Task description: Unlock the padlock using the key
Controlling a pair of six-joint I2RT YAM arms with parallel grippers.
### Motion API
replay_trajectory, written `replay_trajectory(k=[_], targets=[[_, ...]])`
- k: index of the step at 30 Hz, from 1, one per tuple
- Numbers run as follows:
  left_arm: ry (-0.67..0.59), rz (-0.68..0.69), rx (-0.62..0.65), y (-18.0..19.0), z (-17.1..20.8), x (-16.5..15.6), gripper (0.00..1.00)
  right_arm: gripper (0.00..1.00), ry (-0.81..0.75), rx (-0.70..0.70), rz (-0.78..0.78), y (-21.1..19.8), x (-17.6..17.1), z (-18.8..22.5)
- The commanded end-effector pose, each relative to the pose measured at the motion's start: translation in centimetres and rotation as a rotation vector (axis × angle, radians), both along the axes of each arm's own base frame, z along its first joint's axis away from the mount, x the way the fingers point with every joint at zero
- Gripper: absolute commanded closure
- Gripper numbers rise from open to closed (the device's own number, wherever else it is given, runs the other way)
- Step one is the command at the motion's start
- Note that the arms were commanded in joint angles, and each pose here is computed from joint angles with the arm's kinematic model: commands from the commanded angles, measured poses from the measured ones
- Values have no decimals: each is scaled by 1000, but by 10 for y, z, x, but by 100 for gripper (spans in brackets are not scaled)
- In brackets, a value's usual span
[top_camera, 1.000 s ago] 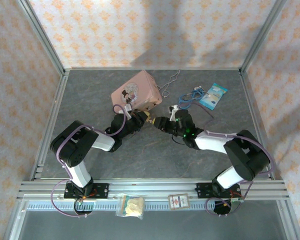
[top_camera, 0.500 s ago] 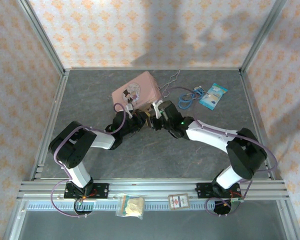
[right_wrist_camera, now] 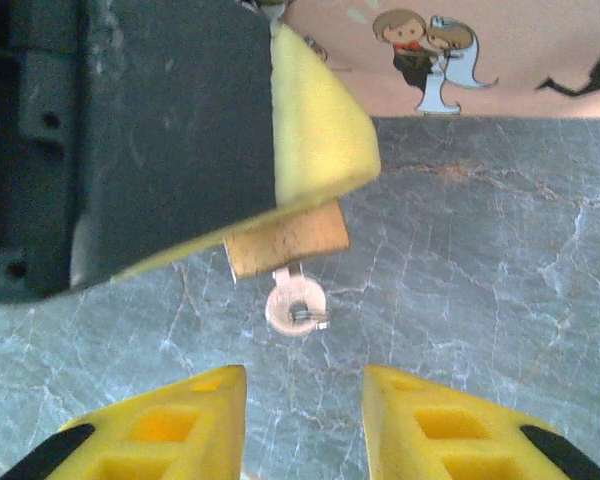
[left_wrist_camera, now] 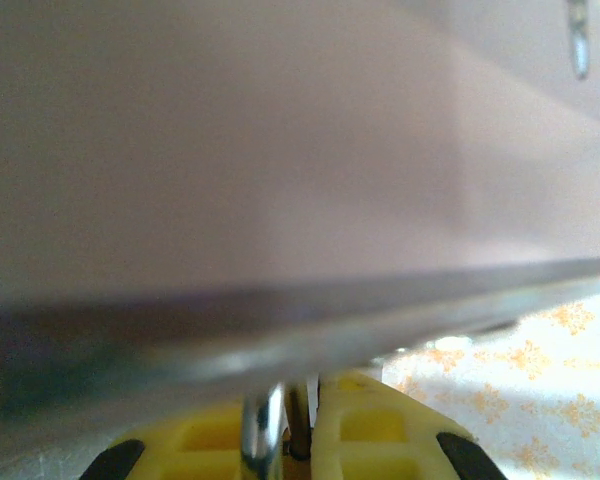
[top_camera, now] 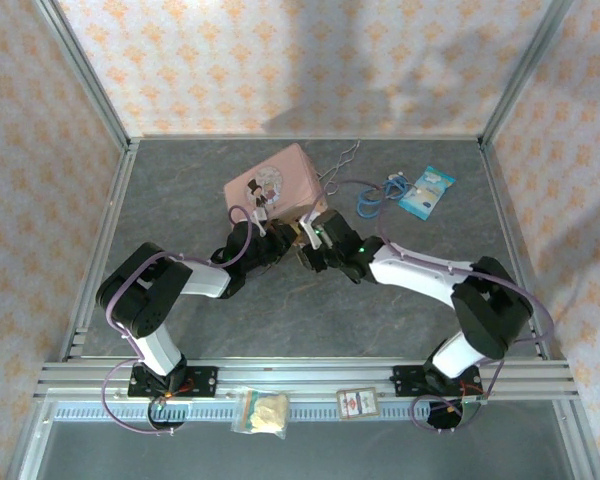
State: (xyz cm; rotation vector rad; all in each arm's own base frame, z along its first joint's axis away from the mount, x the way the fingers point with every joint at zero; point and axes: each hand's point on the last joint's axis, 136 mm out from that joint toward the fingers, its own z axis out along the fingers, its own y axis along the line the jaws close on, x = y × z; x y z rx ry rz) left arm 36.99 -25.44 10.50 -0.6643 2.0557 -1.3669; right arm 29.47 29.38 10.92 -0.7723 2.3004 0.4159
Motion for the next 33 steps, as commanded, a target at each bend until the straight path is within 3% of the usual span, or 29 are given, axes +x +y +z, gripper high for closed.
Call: replay_trajectory(k=[1, 14, 25, 28, 31, 33], targets=[[-52, -31, -70, -8, 33, 1, 100, 65, -40, 36, 10, 1, -1, 12], [-53, -29, -71, -4, 39, -4, 100, 65, -60, 52, 69, 24, 12, 6], [-30, -53, -63, -5, 33, -15, 100, 71, -151, 104, 0, 27, 31, 23], [-26, -65, -67, -6, 32, -19, 100, 82, -153, 110, -5, 29, 33, 22], [-28, -78, -70, -7, 34, -21, 100, 100, -144, 114, -13, 29, 34, 19], [-31, -99, -58, -9, 33, -24, 100, 100, -130, 147, -13, 28, 33, 23]])
